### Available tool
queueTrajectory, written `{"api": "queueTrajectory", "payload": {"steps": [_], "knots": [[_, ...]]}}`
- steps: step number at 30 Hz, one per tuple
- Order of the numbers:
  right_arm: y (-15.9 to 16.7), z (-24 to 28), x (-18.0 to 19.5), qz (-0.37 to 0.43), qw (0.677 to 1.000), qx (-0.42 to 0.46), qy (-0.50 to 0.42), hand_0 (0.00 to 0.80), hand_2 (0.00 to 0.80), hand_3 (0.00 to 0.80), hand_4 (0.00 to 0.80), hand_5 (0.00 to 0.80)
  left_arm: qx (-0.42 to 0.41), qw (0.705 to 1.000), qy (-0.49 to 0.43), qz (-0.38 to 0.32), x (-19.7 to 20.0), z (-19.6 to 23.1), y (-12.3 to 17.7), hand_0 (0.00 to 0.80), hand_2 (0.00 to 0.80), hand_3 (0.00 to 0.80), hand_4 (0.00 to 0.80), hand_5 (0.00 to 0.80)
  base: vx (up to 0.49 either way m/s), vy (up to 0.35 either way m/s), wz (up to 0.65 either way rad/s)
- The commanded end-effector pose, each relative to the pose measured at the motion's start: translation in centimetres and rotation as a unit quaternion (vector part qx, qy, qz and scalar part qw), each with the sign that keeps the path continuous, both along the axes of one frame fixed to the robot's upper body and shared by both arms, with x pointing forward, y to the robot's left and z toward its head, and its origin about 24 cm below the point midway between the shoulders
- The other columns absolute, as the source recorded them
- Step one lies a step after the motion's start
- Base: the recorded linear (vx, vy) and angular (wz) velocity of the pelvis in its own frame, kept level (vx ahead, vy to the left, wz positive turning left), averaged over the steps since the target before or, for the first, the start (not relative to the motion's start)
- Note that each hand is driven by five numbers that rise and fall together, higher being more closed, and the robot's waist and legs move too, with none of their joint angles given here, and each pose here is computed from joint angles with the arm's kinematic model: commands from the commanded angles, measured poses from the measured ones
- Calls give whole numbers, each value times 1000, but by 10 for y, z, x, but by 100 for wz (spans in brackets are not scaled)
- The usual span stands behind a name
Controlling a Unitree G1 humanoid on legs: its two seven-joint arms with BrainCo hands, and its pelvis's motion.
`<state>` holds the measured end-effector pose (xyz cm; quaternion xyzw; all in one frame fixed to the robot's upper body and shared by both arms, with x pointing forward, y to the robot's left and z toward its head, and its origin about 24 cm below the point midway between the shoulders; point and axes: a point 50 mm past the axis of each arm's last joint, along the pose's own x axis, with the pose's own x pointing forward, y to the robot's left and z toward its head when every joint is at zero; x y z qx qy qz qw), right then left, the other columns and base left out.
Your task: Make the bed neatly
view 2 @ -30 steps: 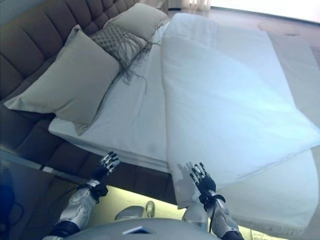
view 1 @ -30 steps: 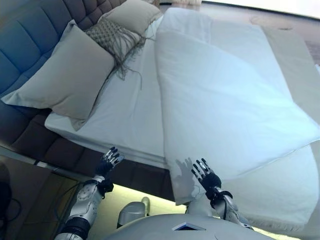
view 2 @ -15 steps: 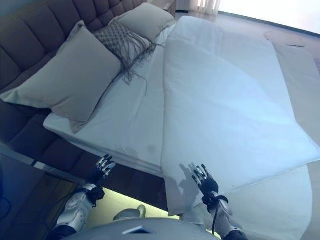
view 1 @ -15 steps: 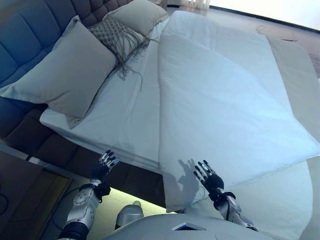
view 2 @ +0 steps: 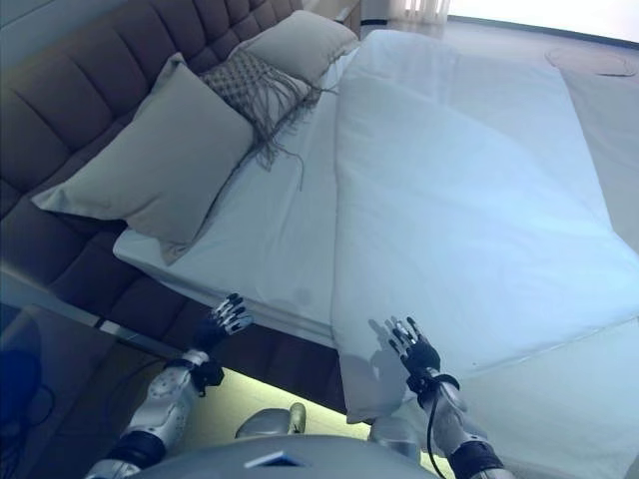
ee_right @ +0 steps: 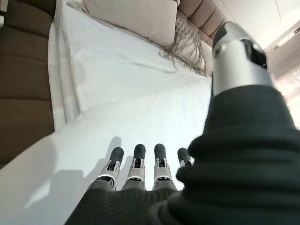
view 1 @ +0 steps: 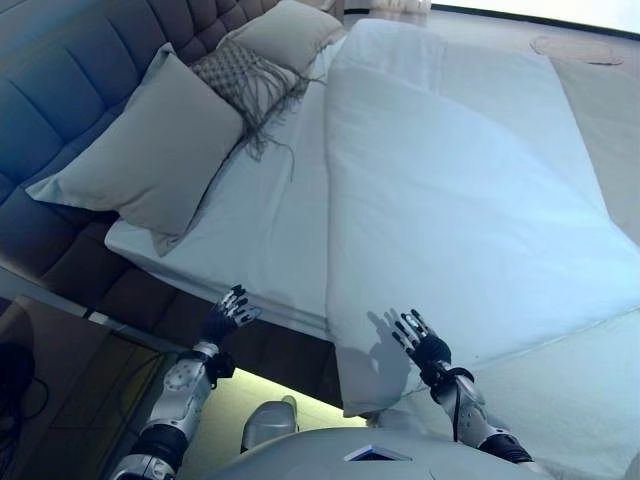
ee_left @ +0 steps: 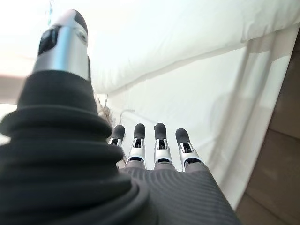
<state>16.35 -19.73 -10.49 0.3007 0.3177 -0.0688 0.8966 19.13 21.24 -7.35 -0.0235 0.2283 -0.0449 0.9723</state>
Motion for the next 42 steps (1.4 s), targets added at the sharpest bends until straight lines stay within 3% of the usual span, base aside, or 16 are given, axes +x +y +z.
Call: {"api": "queueTrajectory", "payload": {"steps": [1, 8, 15, 18, 23, 32, 42], "knots": [[3, 12, 24, -24, 999, 6, -40, 0, 0, 0, 0, 0, 41, 997, -62, -37, 28, 20, -2, 0, 0, 0, 0, 0, 177, 106, -19], [-5, 2, 21, -63, 998, -15, -16, 0, 0, 0, 0, 0, 72, 995, -57, -24, 29, 22, 2, 0, 0, 0, 0, 0, 43, 0, -42], [-45, 3, 18, -127, 991, -31, -19, 0, 0, 0, 0, 0, 34, 997, -74, -7, 26, 24, -7, 0, 0, 0, 0, 0, -45, -115, -14], [-61, 13, 32, -158, 985, -53, -31, 0, 0, 0, 0, 0, 19, 996, -89, 6, 24, 26, -7, 0, 0, 0, 0, 0, -147, 39, -1], [-90, 42, 67, -237, 964, -83, -86, 0, 0, 0, 0, 0, -10, 986, -164, 1, 55, 53, -18, 0, 0, 0, 0, 0, -276, 149, -24], [-111, 74, 102, -320, 937, -69, -118, 0, 0, 0, 0, 0, -16, 978, -208, 8, 82, 82, -27, 0, 0, 0, 0, 0, -114, 65, 6], [-140, 82, 95, -394, 908, -20, -139, 0, 0, 0, 0, 0, -17, 978, -207, 15, 84, 83, -23, 0, 0, 0, 0, 0, -13, 8, 4]]}}
